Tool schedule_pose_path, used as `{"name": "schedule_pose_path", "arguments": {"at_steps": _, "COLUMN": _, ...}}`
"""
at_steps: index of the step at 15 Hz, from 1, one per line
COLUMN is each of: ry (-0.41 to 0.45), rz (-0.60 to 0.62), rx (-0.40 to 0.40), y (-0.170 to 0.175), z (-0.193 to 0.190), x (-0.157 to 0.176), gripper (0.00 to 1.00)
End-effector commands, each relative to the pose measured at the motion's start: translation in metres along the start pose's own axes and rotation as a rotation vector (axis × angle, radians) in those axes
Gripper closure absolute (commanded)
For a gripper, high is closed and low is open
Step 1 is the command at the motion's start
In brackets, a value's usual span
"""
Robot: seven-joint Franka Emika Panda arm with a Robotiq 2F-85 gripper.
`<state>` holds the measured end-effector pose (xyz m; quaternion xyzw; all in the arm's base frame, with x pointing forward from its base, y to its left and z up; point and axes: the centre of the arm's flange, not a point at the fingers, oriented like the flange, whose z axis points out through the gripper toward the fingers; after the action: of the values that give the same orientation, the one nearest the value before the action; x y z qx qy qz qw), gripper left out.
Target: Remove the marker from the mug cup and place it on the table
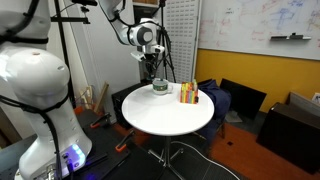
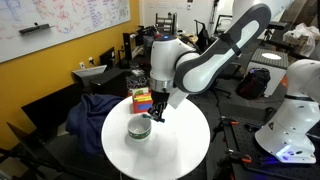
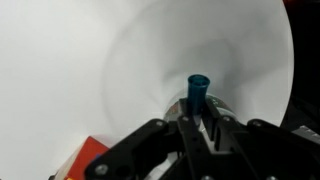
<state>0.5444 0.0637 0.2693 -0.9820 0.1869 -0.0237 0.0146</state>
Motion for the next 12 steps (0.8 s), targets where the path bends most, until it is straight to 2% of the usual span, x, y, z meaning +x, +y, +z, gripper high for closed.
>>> {"name": "schedule_pose_path", "arguments": {"at_steps": 1, "ry": 0.044, "rz": 0.046, "rx": -0.003, "y": 0.008, "z": -0.009, "x": -0.017, "gripper": 0.95}}
{"name": "schedule_pose_path", "arguments": {"at_steps": 12, "ry": 0.031, "rz": 0.197, "rx": 0.025, "y": 0.033, "z": 0.011, "x": -0.037, "gripper": 0.95}}
